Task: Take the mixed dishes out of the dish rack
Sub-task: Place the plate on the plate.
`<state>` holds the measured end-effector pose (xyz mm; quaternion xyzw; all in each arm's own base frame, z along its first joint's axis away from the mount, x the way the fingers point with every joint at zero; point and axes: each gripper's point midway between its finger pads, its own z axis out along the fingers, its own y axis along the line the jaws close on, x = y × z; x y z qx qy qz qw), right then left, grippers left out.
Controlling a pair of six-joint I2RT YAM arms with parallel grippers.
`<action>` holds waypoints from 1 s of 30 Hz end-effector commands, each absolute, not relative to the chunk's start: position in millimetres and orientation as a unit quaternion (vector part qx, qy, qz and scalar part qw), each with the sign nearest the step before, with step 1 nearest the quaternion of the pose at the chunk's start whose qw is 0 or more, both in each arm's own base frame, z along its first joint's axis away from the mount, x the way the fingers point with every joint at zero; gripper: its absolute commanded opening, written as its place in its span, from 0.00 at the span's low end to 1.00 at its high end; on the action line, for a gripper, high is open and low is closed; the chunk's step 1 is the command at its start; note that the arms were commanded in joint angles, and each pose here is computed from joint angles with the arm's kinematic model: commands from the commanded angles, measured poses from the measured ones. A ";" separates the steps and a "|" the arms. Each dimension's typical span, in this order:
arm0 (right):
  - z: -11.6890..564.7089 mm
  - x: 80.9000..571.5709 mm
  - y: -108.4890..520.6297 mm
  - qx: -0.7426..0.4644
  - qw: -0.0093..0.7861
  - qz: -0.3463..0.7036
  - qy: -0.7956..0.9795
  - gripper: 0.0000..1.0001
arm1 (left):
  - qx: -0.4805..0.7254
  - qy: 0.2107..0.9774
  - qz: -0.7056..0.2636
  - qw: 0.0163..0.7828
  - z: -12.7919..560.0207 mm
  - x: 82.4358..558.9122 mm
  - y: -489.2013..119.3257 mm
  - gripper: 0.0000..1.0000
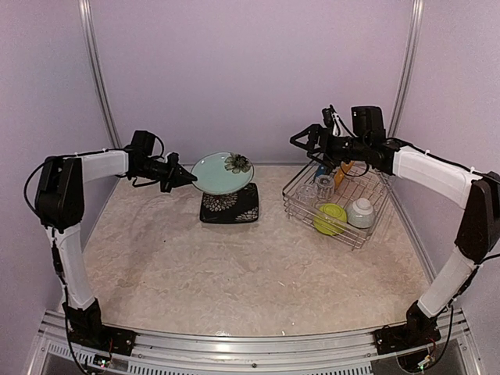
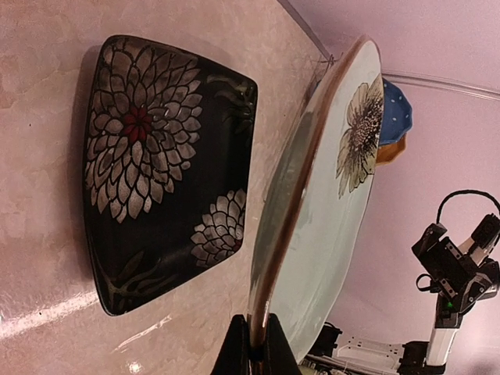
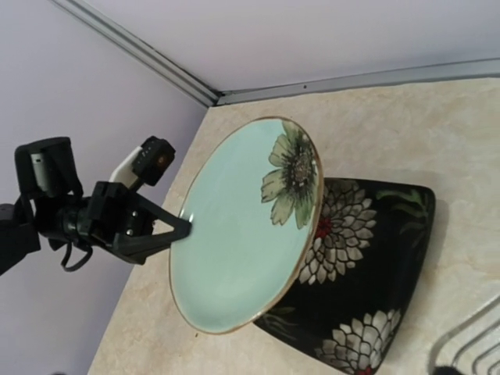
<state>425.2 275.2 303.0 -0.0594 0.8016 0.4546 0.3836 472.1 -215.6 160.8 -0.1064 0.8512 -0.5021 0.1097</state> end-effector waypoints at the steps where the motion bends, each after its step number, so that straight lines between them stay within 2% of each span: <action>1: 321.6 423.9 262.9 -0.058 0.401 0.448 0.797 0.99 | -0.055 0.829 -0.542 0.128 182.8 479.6 -226.5 0.00; 14: 317.0 423.3 250.5 -0.046 0.401 0.440 0.803 0.99 | -0.074 0.849 -0.516 0.090 136.9 483.8 -225.3 0.00; 30: 316.8 422.3 241.9 -0.038 0.404 0.439 0.802 0.99 | -0.073 0.864 -0.493 0.073 112.3 493.7 -232.1 0.00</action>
